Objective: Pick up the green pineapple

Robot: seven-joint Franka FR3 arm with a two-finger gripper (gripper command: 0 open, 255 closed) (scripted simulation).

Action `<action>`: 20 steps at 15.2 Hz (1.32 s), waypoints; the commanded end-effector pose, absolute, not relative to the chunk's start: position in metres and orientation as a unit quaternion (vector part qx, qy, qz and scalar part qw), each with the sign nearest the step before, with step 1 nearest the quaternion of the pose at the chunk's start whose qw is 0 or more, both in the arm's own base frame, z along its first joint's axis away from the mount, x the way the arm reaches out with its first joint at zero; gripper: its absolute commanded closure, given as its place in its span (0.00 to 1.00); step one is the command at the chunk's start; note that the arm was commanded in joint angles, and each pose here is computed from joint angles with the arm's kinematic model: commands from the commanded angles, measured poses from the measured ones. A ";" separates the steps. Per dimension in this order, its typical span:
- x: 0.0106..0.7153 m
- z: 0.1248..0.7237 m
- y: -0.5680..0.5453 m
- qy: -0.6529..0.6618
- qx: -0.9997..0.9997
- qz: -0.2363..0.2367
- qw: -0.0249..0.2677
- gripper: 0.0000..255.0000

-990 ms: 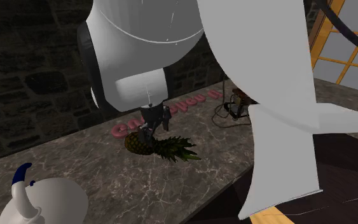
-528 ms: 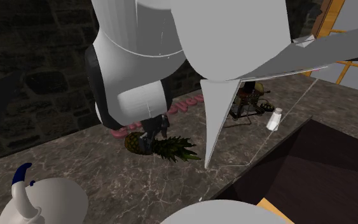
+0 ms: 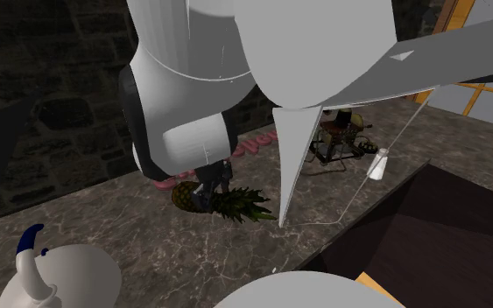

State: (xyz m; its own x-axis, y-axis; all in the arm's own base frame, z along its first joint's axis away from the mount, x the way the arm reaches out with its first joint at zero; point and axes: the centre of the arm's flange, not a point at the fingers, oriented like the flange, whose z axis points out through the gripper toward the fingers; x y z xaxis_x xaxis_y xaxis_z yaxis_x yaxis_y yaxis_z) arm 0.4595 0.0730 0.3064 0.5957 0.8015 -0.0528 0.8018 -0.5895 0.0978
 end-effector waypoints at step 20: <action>0.460 0.386 0.073 0.449 0.892 -0.002 0.055 1.00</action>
State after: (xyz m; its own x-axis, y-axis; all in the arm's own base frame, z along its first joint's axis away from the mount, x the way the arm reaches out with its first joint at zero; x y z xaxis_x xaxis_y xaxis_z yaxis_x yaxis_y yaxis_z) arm 0.4598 0.0728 0.3826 0.5962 0.8010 -0.0546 0.8016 -0.5901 0.0962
